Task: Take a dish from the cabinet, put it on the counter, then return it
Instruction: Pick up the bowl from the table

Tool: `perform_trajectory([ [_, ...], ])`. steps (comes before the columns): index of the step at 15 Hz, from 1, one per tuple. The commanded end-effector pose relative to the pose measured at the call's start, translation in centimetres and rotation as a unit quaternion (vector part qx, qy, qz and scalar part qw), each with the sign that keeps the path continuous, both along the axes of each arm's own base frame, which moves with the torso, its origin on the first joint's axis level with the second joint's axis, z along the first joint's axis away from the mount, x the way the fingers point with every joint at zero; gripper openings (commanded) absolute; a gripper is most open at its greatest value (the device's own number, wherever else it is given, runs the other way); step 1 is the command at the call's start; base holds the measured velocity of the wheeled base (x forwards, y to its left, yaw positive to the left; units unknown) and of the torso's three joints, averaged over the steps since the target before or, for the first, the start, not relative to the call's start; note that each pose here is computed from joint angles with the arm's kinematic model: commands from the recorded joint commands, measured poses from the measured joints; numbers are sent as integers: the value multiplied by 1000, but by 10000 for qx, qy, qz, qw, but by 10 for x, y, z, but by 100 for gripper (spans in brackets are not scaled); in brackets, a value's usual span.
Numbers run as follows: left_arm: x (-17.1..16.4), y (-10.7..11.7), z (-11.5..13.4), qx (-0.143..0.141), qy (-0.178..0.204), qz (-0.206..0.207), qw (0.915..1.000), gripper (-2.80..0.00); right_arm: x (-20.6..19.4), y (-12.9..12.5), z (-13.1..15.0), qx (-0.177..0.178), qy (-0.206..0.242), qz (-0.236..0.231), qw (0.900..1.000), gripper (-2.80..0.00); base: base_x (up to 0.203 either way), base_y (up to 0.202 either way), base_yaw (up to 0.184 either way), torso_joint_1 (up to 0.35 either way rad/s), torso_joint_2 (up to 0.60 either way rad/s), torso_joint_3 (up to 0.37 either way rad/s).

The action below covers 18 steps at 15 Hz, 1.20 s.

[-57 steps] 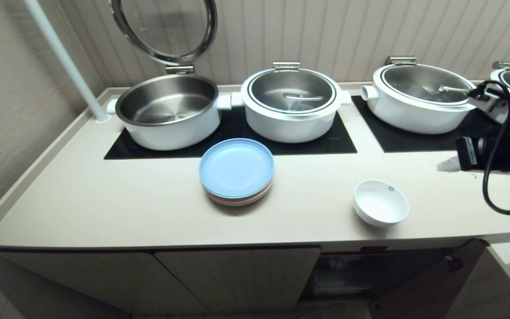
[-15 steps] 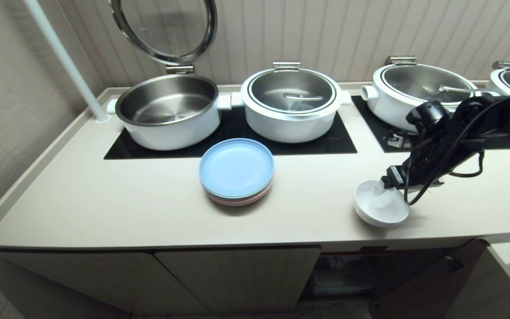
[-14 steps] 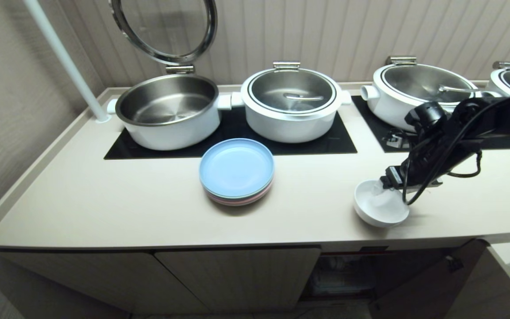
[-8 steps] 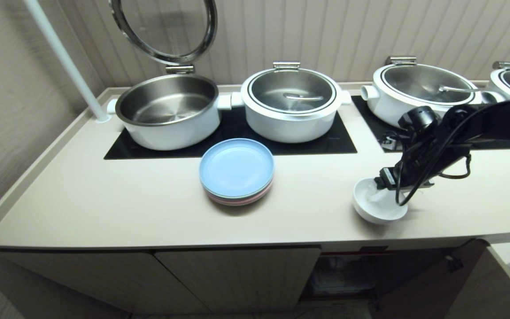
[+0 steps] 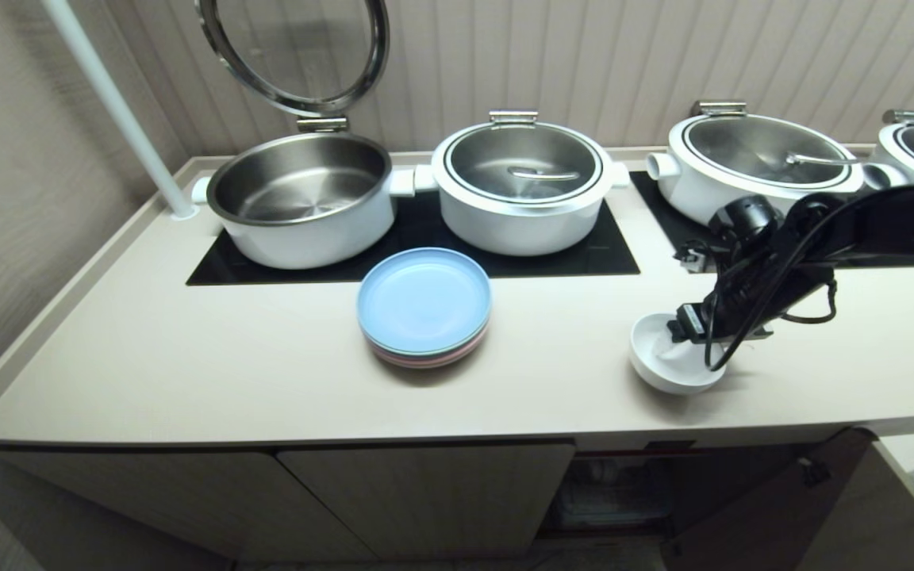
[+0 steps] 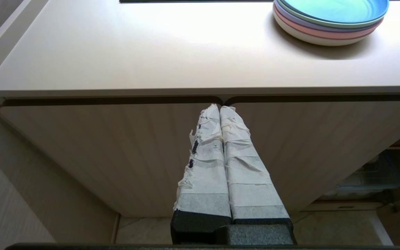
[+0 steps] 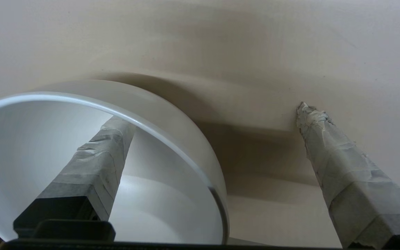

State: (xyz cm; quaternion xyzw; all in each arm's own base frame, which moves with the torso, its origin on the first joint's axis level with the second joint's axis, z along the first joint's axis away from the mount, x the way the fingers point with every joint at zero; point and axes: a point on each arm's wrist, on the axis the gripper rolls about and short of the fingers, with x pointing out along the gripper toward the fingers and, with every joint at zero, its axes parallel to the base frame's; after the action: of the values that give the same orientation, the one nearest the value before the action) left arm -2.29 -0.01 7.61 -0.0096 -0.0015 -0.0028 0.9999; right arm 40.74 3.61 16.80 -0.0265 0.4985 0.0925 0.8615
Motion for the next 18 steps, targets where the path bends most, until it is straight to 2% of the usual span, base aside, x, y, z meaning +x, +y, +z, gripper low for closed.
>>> perform_trajectory([
  [1, 0, 0, 0, -4, 0, -2, 10000, -280, 0, 0, 1, 3, 5, 9, 10000, 0, 0, 0, 0, 0, 0, 0],
  [2, 0, 0, 0, -4, 0, -3, 10000, -280, -1, 0, 2, 4, -10, 12, 10000, 0, 0, 0, 0, 0, 0, 0],
  [3, 0, 0, 0, -4, 0, 0, 10000, -280, -1, 0, 2, 5, -13, 6, 10000, -280, 0, 0, 0, 0, 0, 0],
  [18, 0, 0, 0, -4, -6, 3, 10000, -280, -8, 0, 15, 27, -148, 9, 9999, -280, 0, 0, 0, 0, 0, 0],
])
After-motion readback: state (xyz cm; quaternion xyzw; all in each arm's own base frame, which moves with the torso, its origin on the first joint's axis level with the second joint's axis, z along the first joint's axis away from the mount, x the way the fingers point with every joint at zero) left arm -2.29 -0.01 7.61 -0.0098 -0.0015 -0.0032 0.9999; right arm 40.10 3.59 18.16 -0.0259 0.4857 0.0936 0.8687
